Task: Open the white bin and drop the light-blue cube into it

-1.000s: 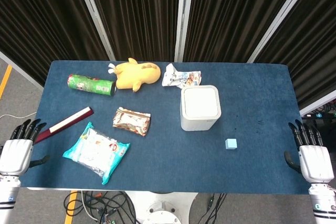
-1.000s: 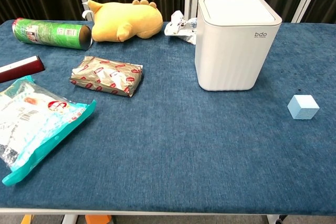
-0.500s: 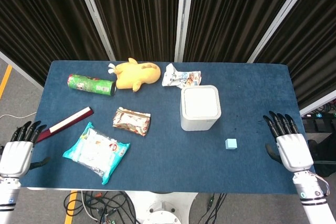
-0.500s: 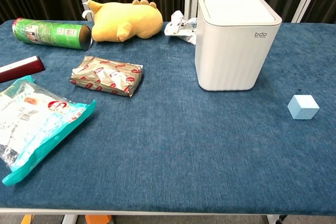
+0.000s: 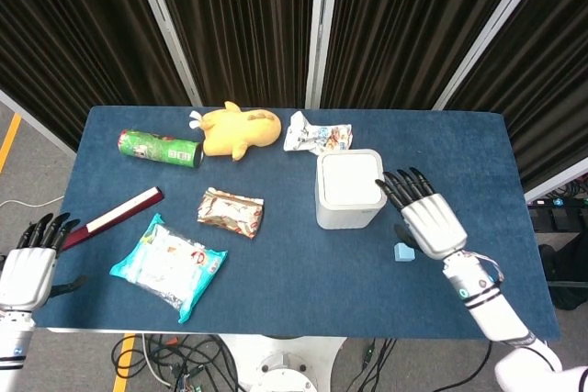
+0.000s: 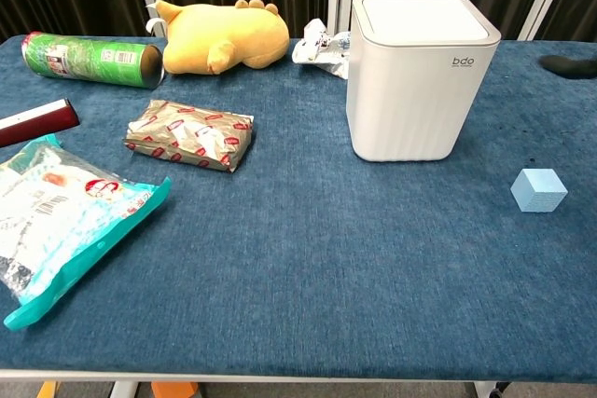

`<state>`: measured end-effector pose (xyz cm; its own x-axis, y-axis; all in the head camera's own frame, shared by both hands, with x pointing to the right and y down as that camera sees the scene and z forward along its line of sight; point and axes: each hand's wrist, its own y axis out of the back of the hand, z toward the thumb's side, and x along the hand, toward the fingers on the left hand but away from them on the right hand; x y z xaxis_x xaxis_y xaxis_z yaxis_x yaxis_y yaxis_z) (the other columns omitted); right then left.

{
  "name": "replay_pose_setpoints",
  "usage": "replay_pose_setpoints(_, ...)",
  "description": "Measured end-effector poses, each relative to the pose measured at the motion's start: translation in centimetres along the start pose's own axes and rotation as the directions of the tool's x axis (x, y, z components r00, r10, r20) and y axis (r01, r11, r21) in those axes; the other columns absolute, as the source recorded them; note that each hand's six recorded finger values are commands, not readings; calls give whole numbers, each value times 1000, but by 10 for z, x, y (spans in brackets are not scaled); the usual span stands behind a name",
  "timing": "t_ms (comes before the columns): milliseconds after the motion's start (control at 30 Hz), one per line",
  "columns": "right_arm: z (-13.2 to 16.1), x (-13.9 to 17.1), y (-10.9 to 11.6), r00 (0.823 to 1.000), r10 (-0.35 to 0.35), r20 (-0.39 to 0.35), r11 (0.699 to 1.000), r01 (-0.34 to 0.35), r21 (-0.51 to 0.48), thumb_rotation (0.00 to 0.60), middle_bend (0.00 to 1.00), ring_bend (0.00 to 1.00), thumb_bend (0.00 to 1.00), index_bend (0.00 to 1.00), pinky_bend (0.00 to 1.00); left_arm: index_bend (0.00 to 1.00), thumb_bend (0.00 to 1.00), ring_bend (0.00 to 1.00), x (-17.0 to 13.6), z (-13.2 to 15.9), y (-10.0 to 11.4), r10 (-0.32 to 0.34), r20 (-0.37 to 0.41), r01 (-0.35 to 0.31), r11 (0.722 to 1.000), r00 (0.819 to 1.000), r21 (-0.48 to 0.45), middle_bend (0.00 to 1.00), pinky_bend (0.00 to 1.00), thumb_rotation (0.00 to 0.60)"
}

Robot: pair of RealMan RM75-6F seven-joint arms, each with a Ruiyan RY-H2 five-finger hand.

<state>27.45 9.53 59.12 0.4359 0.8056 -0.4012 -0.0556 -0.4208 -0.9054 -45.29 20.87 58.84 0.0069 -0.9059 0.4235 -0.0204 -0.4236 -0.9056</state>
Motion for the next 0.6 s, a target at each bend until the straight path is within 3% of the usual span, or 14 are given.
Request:
replay_pose_setpoints(267,28,-26,-14,998,37,-49,999,-38,-16,600,161,0,313,0,0,141,0,26,-2,-5,0,-5,-6,5,1000,1000,-5,92,143,600)
replay_pose_setpoints(600,35,-27,-24,997,55,-49,998,-56,-25,600,215,0,332,0,0,142,0,26,-4,-9,-3,-12,-11,12,1000,1000,-15,92,143,600)
